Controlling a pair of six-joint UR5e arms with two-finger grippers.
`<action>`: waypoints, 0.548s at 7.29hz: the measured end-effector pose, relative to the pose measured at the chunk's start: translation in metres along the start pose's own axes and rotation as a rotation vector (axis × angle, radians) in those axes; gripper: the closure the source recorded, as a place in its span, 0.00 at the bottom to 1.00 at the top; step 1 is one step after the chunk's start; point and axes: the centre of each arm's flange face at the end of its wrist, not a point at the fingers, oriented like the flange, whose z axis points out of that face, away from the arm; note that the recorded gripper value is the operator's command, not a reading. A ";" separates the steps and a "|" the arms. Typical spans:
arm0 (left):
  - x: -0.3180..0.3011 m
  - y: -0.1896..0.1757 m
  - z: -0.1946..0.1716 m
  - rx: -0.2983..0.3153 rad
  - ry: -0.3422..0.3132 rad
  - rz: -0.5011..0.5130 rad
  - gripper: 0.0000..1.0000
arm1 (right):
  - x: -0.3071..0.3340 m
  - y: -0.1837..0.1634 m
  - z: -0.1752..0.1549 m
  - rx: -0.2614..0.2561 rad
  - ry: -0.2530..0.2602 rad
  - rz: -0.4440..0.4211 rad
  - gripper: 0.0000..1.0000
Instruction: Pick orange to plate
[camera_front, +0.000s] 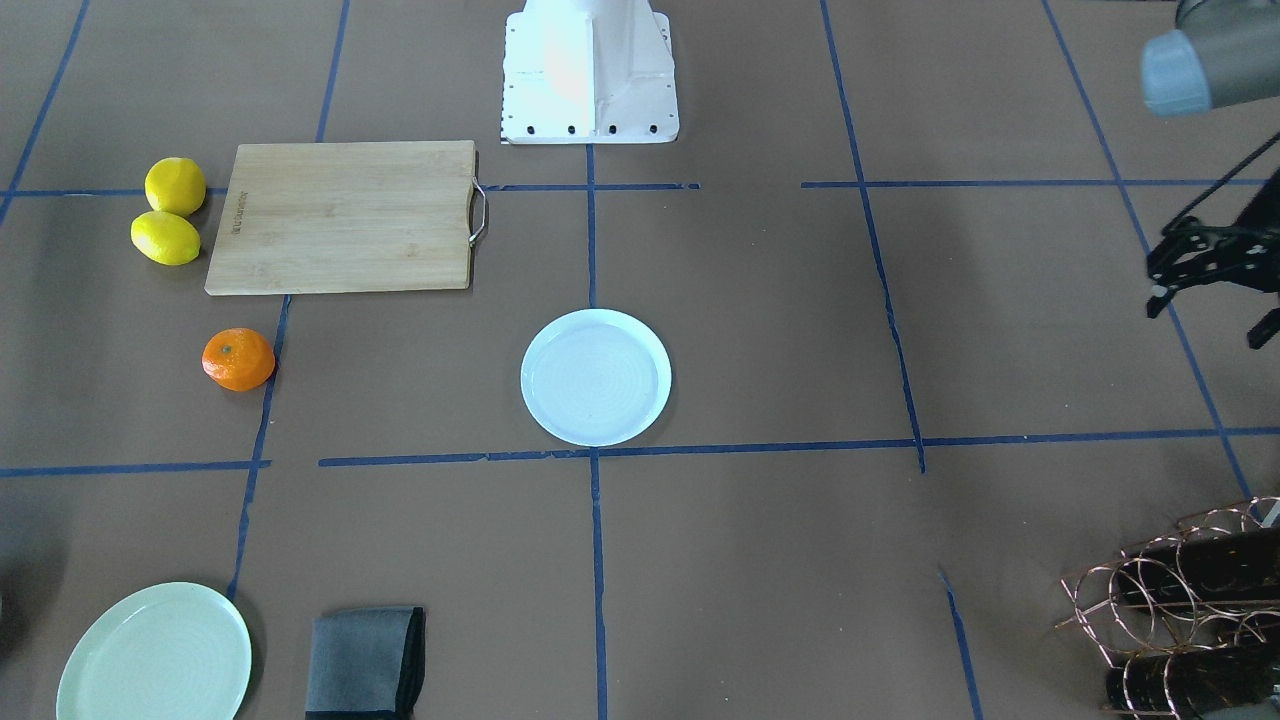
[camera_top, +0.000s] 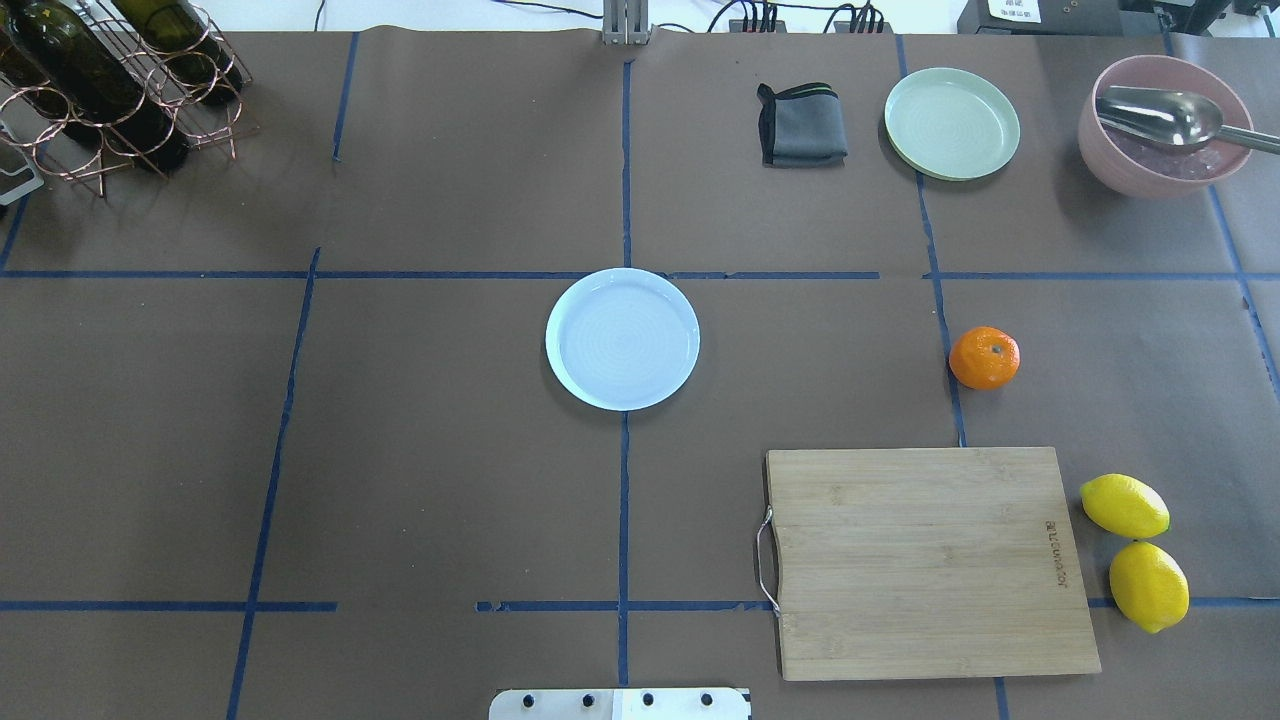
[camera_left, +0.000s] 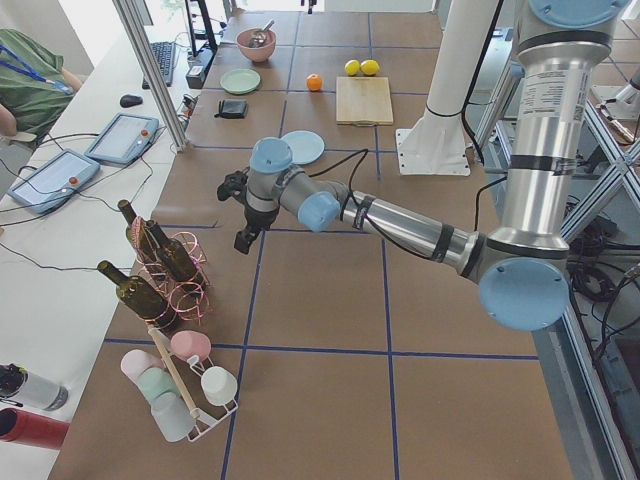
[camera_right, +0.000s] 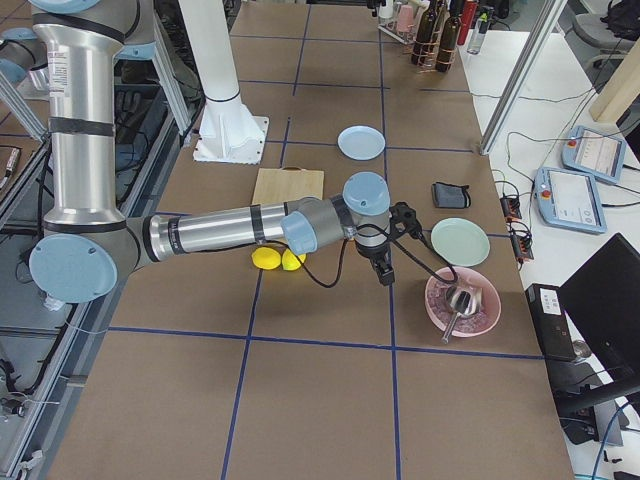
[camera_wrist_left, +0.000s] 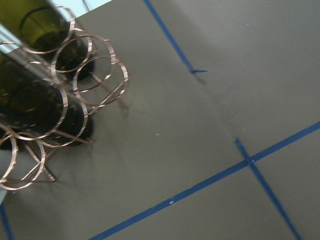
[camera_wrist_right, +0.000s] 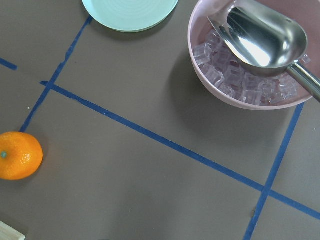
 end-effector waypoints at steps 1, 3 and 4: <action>-0.053 0.036 -0.017 -0.021 -0.007 0.003 0.00 | -0.014 -0.020 0.002 0.005 -0.010 0.003 0.00; -0.120 0.099 -0.030 -0.124 -0.012 -0.096 0.00 | -0.054 -0.068 0.012 -0.013 -0.034 0.010 0.00; -0.138 0.135 -0.029 -0.182 -0.009 -0.177 0.00 | -0.080 -0.092 0.020 -0.032 -0.032 0.026 0.00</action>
